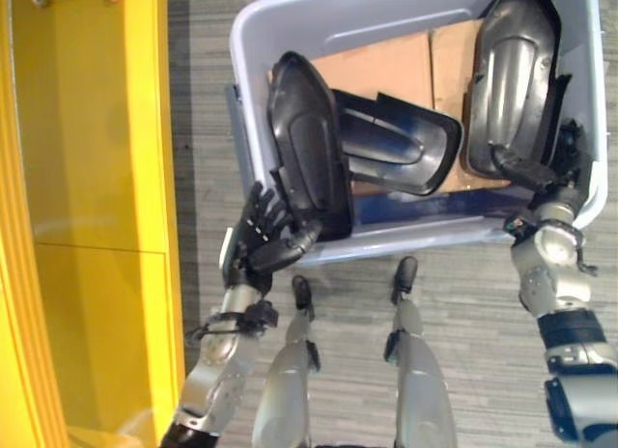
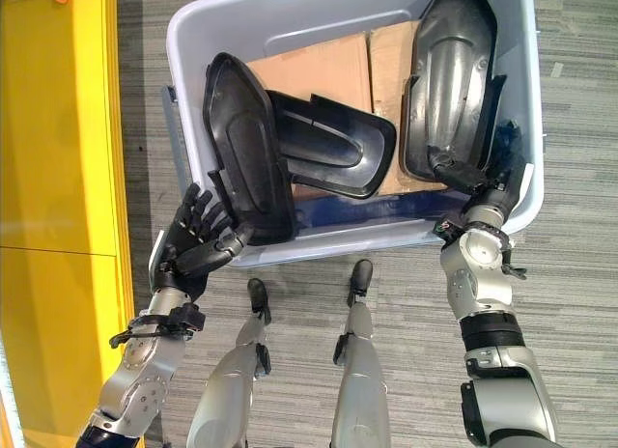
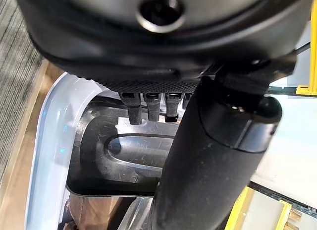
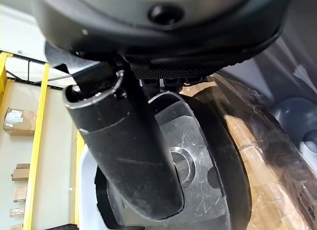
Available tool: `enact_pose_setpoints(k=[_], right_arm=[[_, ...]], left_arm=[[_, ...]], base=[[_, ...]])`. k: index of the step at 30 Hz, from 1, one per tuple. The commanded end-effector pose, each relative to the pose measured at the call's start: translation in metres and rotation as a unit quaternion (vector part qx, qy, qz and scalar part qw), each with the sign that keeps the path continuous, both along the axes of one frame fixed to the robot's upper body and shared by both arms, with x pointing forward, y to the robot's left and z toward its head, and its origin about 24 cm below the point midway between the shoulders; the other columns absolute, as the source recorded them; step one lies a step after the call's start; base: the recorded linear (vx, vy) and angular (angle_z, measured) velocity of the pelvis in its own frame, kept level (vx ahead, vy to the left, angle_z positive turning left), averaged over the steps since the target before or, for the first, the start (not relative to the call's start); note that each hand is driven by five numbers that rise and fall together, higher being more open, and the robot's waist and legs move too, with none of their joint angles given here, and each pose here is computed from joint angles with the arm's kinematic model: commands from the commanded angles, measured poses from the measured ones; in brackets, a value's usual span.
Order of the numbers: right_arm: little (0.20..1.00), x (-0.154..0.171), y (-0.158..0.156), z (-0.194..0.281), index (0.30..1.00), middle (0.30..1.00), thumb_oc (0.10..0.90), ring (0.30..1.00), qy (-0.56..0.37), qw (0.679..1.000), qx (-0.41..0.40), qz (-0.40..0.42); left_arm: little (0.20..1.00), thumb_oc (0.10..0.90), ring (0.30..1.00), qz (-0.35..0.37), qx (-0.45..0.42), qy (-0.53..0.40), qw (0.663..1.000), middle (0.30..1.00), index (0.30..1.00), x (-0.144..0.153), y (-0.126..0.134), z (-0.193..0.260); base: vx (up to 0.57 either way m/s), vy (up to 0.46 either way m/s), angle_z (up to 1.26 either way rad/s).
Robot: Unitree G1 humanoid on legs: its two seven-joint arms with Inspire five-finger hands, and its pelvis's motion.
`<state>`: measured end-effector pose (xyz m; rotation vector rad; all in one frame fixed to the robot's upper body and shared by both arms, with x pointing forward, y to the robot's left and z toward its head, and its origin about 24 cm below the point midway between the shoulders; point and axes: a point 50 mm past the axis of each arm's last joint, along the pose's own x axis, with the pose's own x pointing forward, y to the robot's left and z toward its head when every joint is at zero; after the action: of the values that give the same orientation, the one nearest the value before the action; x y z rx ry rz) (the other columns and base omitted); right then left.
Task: Move parts from the plastic box to the shelf.
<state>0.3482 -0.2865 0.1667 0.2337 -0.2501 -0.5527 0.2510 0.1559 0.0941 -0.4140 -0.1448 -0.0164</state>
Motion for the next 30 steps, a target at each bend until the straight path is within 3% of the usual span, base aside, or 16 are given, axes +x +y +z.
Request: enact_pose_setpoints(k=[1, 13, 14, 15, 19, 30], right_arm=[[1.0, 0.019, 0.011, 0.016, 1.0, 1.0, 0.9, 1.0, 0.004, 0.999, 0.026, 0.028], [1.0, 0.031, 0.009, 0.038, 1.0, 1.0, 0.9, 1.0, 0.031, 0.999, -0.038, 0.001], [0.789, 0.032, 0.008, 0.04, 0.789, 0.789, 0.749, 0.789, 0.037, 0.998, -0.056, 0.001], [0.3, 0.032, 0.004, 0.039, 0.3, 0.3, 0.4, 0.3, 0.055, 0.995, -0.078, -0.006], [0.3, 0.034, -0.002, 0.042, 0.3, 0.3, 0.4, 0.3, 0.085, 0.988, -0.129, -0.019], [0.3, 0.035, 0.002, 0.031, 0.3, 0.3, 0.4, 0.3, 0.094, 0.988, -0.122, -0.006]], left_arm=[[1.0, 0.9, 1.0, 0.004, -0.002, -0.042, 0.999, 1.0, 1.0, -0.012, 0.011, 0.017], [1.0, 0.9, 1.0, 0.0, -0.004, -0.053, 0.999, 1.0, 1.0, -0.013, 0.008, 0.022], [1.0, 0.9, 1.0, 0.001, -0.003, -0.054, 0.999, 1.0, 1.0, -0.014, 0.008, 0.022], [1.0, 0.9, 1.0, 0.001, 0.001, -0.054, 0.999, 1.0, 1.0, -0.015, 0.008, 0.022], [1.0, 0.9, 1.0, 0.002, 0.006, -0.06, 0.998, 1.0, 1.0, -0.016, 0.009, 0.024], [1.0, 0.9, 1.0, 0.005, -0.003, -0.072, 0.997, 1.0, 1.0, -0.012, 0.009, 0.028]], base=[[0.0, 0.0, 0.0], [-0.01, 0.001, 0.03], [0.07, 0.005, 0.02], [0.0, 0.0, 0.0], [0.04, 0.006, 0.05], [0.0, 0.006, 0.01]])
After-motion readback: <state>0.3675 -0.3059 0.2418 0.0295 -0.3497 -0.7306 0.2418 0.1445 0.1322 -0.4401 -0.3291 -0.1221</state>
